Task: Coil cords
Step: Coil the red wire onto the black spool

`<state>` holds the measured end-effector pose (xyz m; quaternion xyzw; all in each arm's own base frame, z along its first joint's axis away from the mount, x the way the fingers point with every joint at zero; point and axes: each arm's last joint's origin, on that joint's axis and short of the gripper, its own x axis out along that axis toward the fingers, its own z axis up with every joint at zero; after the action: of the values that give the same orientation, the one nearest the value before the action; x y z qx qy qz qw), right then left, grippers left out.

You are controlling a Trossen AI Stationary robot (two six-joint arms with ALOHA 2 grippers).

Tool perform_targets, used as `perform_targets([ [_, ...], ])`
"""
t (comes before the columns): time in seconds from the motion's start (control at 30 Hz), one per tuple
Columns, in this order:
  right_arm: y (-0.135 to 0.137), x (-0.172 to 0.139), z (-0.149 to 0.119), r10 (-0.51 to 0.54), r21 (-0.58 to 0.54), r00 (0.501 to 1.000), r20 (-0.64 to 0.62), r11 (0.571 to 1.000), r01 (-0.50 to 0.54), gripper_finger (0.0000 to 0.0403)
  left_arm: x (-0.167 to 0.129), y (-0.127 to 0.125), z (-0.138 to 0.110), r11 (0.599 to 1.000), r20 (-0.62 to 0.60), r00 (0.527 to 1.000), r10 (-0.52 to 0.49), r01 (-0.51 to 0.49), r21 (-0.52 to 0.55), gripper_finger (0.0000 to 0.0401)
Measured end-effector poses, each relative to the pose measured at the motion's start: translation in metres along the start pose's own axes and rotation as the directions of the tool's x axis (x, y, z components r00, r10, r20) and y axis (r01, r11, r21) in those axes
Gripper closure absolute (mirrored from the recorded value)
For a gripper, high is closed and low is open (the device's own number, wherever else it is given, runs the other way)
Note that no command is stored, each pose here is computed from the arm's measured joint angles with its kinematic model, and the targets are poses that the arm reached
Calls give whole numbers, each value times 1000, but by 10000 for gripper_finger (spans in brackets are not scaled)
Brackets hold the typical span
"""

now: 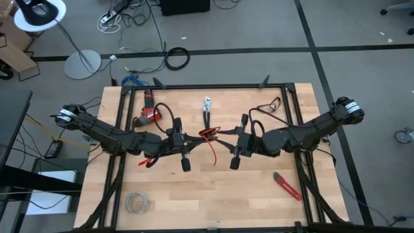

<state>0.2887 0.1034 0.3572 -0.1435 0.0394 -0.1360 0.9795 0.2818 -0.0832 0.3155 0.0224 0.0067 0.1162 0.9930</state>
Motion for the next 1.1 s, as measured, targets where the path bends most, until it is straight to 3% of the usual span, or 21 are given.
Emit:
perform_targets([
  [0.17,7,-8,4,-34,19,999,12,999,33,252,0,0,-1,999,-5,1000,0,0,-44,401],
  [0.37,15,-14,9,15,68,999,44,998,-18,205,0,0,-5,988,-44,999,-2,-5,-156,401],
  [0.63,30,-5,0,71,96,997,37,993,-75,207,3,7,-10,969,-93,993,67,-87,-232,401],
  [0.8,41,14,-16,17,64,1000,-12,998,-17,210,5,12,-15,963,-130,986,101,-130,-238,401],
  [0.93,43,25,-13,-96,-3,995,-20,995,96,209,5,13,-16,964,-142,984,105,-135,-230,401],
  [1.1,35,38,-13,-147,-52,988,-49,988,144,213,5,14,-16,969,-141,984,107,-135,-206,401],
])
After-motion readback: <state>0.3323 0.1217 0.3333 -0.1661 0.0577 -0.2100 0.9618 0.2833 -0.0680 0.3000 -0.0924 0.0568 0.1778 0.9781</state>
